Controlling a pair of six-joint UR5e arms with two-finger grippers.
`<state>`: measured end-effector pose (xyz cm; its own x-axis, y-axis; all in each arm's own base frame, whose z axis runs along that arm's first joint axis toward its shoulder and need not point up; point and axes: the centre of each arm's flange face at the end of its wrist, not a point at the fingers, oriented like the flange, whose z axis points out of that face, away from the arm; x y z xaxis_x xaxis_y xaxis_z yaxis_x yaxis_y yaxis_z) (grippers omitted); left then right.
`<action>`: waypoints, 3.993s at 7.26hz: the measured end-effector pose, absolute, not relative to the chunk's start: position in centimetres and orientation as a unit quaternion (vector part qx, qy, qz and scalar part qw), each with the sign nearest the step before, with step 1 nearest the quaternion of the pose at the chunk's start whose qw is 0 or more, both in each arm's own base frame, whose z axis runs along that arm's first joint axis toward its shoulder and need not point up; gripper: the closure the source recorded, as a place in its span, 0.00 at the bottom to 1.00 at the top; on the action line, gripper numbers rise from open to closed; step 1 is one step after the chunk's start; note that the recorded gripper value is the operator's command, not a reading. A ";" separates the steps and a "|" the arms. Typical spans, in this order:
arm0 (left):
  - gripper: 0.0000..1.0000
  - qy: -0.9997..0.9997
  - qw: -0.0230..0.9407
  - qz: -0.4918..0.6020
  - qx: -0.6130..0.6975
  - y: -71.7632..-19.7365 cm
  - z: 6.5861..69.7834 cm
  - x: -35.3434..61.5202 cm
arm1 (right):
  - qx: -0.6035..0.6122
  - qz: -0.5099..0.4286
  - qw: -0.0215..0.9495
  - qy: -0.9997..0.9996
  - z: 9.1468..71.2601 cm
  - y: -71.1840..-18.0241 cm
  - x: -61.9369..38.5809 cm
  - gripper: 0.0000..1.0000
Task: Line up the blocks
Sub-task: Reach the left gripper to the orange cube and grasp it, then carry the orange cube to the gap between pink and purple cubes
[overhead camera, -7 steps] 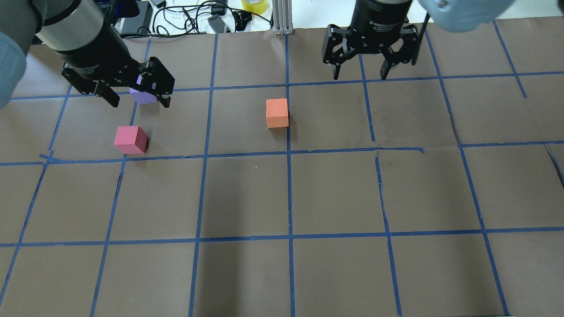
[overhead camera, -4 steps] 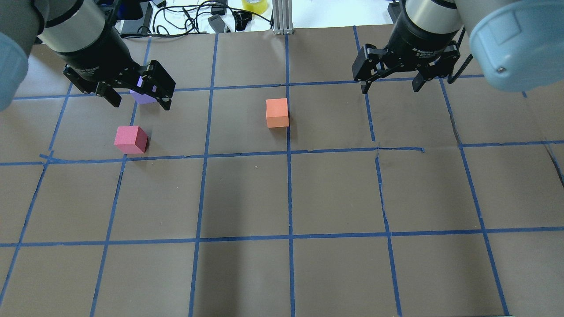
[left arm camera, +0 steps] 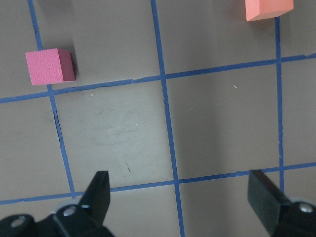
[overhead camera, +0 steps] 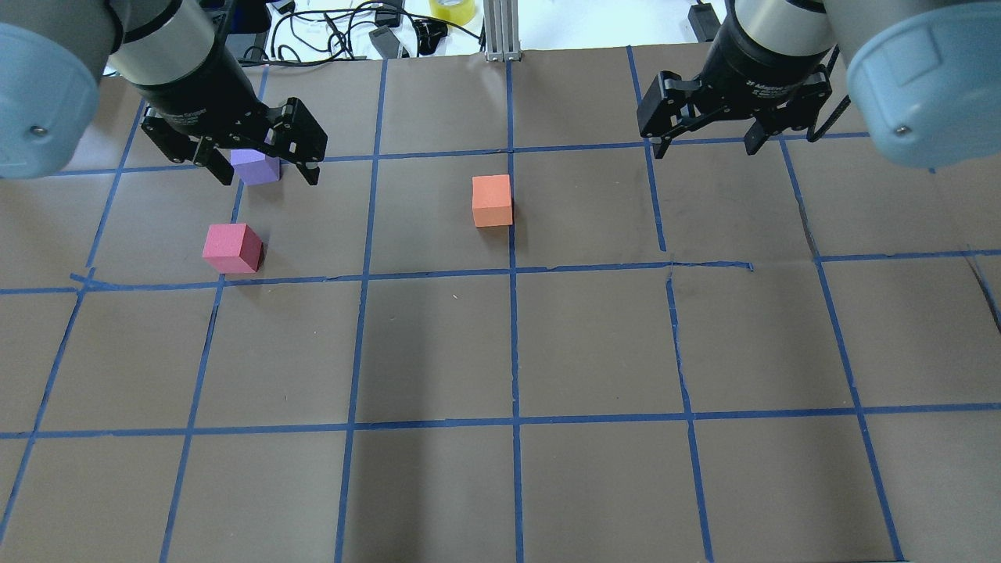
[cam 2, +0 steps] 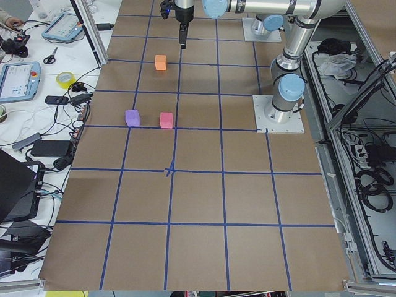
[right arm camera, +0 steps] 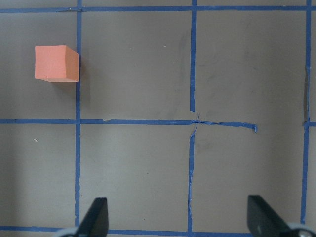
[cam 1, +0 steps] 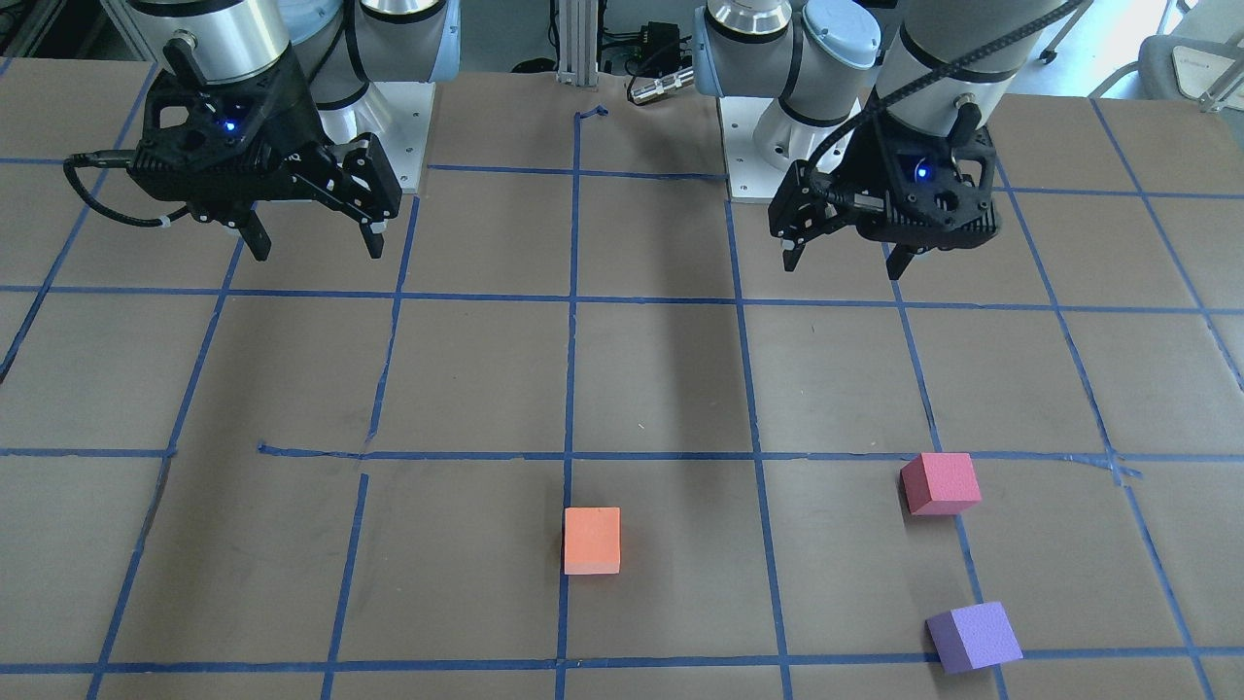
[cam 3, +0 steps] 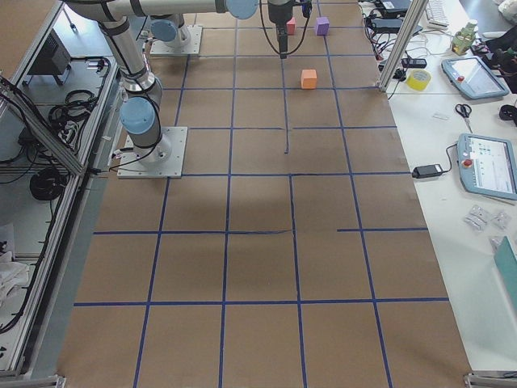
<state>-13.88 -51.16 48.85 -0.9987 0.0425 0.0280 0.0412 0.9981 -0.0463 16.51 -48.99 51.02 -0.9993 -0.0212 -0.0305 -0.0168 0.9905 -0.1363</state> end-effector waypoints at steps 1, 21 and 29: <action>0.00 -0.999 0.024 0.026 -0.020 -52.7 47.4 -14.9 | -0.011 -0.070 0.015 0.997 51.2 -49.2 16.4 0.00; 0.71 -0.997 0.035 0.064 0.029 -66.8 23.3 -32.1 | -0.009 -0.081 0.016 0.997 52.1 -49.2 15.9 0.00; 0.78 -1.000 0.003 0.021 0.006 -68.7 29.6 -3.0 | -0.012 -0.082 0.016 0.996 52.2 -49.1 16.1 0.00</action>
<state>-2.98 -68.71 29.63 -0.9999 -0.0126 0.0061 -0.0128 0.9990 -0.0428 16.11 -49.09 52.23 -0.9993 -0.0255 -0.0290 -0.0204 0.9862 -0.1645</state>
